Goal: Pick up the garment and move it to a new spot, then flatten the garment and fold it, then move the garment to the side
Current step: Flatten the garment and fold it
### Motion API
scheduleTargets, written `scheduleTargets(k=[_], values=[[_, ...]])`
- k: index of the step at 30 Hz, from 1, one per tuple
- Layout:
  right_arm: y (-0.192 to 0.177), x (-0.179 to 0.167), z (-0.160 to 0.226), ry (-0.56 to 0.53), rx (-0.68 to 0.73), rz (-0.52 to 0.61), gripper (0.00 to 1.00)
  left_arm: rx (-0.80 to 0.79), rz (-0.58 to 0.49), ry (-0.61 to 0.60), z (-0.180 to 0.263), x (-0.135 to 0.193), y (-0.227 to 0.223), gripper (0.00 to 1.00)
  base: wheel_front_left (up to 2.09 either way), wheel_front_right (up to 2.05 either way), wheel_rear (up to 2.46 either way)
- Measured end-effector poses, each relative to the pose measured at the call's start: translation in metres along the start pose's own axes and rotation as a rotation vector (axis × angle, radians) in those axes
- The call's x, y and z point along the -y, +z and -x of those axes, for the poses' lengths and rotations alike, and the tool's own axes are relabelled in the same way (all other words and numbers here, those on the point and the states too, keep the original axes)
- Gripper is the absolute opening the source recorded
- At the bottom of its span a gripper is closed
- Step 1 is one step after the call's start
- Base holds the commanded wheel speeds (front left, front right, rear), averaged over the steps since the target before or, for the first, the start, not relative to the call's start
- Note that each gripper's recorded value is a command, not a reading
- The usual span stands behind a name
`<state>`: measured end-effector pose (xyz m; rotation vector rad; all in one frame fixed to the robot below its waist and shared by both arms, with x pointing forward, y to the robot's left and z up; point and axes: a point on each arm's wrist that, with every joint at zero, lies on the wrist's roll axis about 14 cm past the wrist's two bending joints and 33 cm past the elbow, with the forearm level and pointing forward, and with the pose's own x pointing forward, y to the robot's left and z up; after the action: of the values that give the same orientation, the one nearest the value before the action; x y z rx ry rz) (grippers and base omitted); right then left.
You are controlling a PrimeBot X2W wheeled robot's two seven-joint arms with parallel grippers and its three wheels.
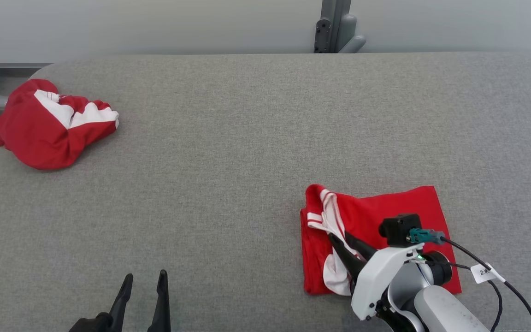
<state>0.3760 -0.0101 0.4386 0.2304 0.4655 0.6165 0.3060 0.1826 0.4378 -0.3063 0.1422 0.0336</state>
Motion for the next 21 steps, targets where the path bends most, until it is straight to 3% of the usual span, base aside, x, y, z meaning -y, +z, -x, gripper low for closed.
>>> scheduleTargets(k=[1,10,16,21], values=[[0.007,0.0,-0.001,-0.004,0.037,-0.003,1.0,-0.003,0.0,-0.002,0.0,0.001,-0.001,1.0,0.0,0.0,0.0],[0.048,0.005,0.018,-0.036,0.237,0.013,1.0,0.017,-0.007,-0.021,-0.001,0.005,0.005,1.0,0.0,0.0,0.0],[0.068,0.038,0.058,-0.156,0.374,0.097,1.0,0.035,-0.017,-0.034,0.002,0.008,0.01,1.0,0.0,0.0,0.0],[0.063,0.065,0.087,-0.267,0.405,0.183,1.0,0.043,-0.023,-0.054,0.0,0.014,0.012,1.0,0.0,0.0,0.0]])
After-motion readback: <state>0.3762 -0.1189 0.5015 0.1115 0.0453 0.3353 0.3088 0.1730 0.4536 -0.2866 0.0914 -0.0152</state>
